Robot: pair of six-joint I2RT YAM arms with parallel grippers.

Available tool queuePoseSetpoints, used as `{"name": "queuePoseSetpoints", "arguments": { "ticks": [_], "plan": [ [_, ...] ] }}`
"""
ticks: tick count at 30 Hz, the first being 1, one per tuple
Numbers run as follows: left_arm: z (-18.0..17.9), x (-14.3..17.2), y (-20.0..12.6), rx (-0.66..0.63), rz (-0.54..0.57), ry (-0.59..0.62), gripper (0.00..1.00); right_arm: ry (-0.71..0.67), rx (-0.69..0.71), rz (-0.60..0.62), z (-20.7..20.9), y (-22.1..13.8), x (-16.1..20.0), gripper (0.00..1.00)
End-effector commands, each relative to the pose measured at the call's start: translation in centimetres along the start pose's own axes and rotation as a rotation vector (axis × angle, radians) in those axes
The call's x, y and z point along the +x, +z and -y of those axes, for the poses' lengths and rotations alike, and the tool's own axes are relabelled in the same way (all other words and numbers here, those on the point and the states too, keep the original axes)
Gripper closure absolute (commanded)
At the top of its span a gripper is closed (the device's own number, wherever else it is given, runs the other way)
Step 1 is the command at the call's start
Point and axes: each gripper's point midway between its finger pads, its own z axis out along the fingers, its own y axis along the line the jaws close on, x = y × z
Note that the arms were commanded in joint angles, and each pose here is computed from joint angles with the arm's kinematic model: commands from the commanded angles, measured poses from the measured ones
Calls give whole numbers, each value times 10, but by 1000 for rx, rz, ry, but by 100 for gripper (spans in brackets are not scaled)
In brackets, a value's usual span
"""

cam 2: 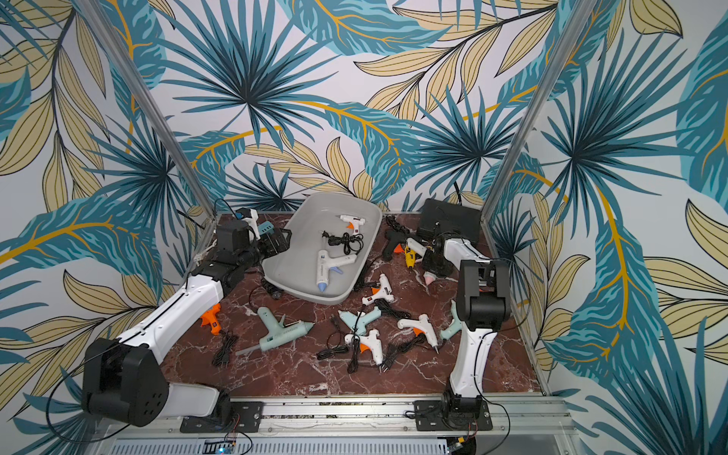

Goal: Put the hot melt glue gun into the storage box
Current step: Pick up the hot melt adhesive gun from the center of the board.

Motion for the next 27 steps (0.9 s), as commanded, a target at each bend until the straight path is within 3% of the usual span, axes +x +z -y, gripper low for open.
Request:
{"name": "queuePoseSetpoints", "arguments": {
  "ticks": [1,5,12,19,27],
  "plan": [
    [-3,-8,-4,-2,36,-15,0,-19,13,-23,3,5,3,65],
    [-3,-10,-6,-3,42,-13,0,-23,16,-8,6,-2,5,74],
    [-2,-16,-13,-2,66,-17,0,-33,40,63,13,-34,6,100],
    [4,-24,-23,13,97,-15,0,-66,-17,203,5,-88,5,100],
    [8,-29,-30,26,113,-7,0,-197,-148,389,-26,-161,5,100]
  ]
}}
